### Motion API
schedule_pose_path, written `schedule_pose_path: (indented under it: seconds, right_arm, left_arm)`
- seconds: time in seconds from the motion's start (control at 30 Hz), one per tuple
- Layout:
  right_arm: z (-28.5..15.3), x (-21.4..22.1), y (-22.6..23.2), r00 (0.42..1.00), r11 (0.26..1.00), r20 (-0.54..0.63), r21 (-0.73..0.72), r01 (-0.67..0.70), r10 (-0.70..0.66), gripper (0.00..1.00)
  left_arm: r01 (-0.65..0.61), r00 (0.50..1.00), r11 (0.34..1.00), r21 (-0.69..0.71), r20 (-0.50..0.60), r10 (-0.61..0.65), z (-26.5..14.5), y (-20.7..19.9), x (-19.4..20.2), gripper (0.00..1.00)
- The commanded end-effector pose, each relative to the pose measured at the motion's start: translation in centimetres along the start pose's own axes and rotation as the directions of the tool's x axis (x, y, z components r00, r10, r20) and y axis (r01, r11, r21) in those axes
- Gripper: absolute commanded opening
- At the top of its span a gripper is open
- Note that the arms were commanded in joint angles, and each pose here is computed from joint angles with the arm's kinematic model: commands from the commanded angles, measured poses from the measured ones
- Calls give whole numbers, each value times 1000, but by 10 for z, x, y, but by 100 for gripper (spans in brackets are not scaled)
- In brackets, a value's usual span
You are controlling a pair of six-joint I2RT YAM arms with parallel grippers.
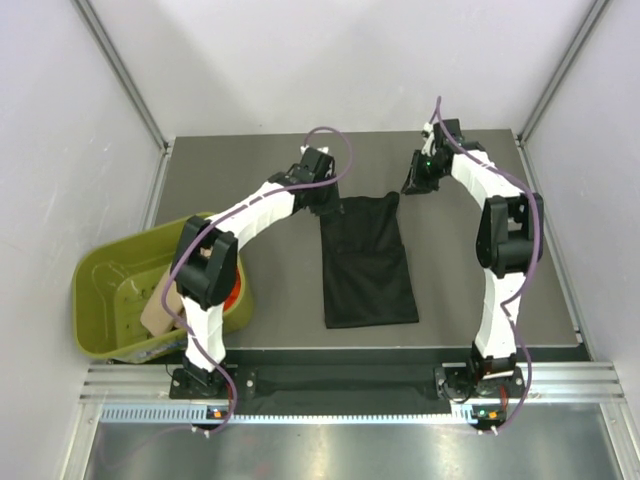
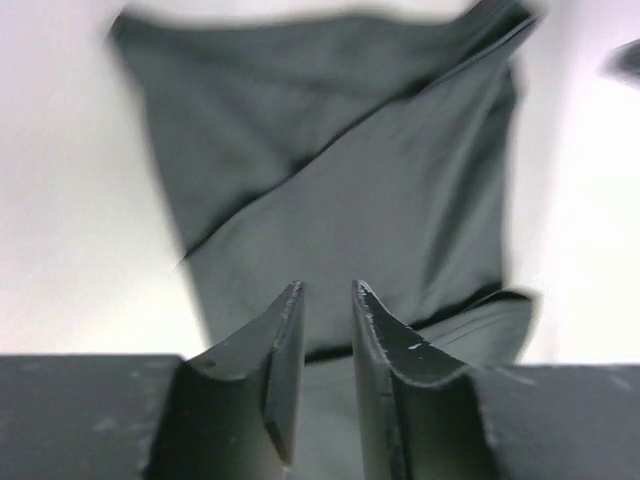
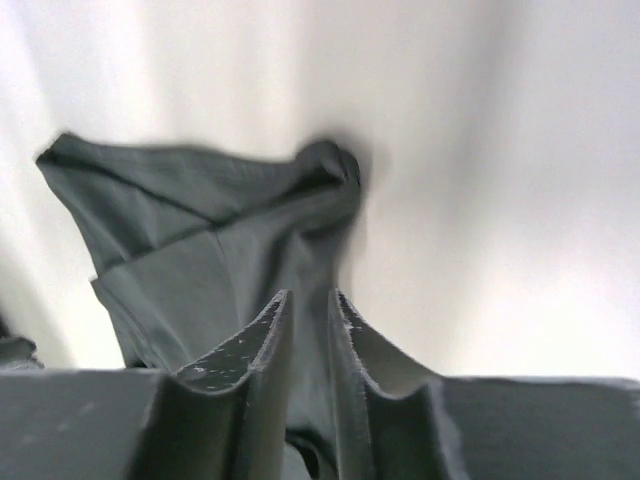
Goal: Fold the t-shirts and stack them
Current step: Fold the tshirt
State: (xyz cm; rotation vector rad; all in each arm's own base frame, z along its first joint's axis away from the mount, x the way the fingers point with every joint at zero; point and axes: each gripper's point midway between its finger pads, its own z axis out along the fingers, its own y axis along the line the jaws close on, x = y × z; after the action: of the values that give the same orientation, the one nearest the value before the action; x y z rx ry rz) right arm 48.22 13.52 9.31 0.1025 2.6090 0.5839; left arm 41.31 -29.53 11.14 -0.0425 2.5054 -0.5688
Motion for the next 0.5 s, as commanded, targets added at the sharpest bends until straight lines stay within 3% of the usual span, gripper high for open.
schedule_pose_path:
  seconds: [0.0, 0.1, 0.27, 0.47]
  right_arm:
    - [12, -11, 17, 1000, 997, -5, -74, -17, 17, 16]
    - [22, -11, 19, 999, 994, -14, -99, -39, 38, 13]
    - [36, -9, 23, 998, 989, -31, -141, -51, 47, 14]
    - [37, -14, 28, 999, 986, -19, -160, -47, 44, 14]
  left_arm:
    - [28, 995, 993, 114, 93, -39, 10, -31, -37, 29]
    - [46, 995, 992, 114, 84, -56, 21, -33, -38, 31]
    - [-4, 996, 998, 68, 86, -2, 31, -23, -39, 47]
    - [-141, 989, 990, 19, -37, 141, 57, 5, -24, 49]
